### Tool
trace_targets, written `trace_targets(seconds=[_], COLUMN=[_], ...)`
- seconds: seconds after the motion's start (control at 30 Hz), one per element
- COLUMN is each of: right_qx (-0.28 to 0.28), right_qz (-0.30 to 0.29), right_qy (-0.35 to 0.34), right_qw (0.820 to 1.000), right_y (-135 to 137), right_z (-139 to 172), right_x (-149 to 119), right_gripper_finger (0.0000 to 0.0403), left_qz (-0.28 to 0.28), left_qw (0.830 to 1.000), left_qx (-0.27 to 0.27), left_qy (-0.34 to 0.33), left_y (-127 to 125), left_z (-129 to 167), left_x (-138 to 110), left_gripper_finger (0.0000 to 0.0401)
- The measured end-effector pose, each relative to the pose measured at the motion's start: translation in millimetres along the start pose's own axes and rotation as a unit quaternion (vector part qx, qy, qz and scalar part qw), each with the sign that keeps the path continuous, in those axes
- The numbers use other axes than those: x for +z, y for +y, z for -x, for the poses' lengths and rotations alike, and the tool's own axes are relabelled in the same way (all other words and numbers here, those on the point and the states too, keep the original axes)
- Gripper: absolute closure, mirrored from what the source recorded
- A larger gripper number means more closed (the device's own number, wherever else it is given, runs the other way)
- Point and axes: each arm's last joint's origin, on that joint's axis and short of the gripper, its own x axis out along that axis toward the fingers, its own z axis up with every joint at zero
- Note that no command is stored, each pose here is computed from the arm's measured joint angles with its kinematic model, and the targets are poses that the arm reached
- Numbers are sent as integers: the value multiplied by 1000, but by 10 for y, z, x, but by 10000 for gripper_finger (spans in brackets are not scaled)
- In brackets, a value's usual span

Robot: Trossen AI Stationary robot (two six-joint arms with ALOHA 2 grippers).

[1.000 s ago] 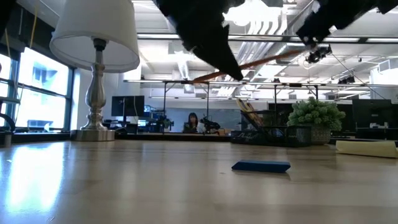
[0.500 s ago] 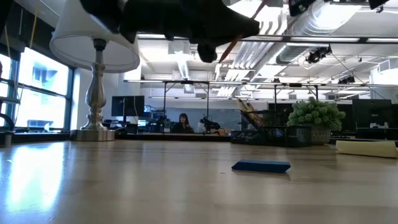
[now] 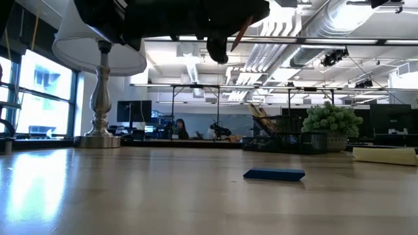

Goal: Pick and place office supplies into organizer
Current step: Put the orange pencil into the desk organizer

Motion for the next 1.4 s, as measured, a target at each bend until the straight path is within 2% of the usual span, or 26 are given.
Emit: trace_targets(seconds=[0.2,0.57,0.7,0.8,0.9,1.17,1.33,1.4], right_qx=[9,32,33,34,40,33,5,-1], right_qz=[9,-13,-14,-17,-17,-15,-18,-20], right_qy=[-30,-8,-4,0,-2,9,19,22], right_qw=[999,999,999,999,999,999,1000,1000], right_y=[-5,35,33,35,41,42,24,18], right_z=[1,-291,-332,-332,-332,-331,-330,-329], right_x=[53,-153,-192,-199,-197,-214,-223,-227], right_gripper_finger=[296,227,218,232,263,388,371,376], left_qz=[0,0,0,0,0,0,1,2], left_qw=[1000,1000,1000,1000,1000,1000,1000,1000], left_qx=[1,1,-1,-2,-2,-3,4,13], left_qy=[1,-3,-1,0,0,3,4,5], left_y=[1,0,-1,-2,-2,-2,4,10], left_z=[0,0,0,0,0,-1,-1,-1], left_x=[-3,4,0,0,-1,-10,-14,-17], left_gripper_finger=[401,401,401,401,401,396,376,374])
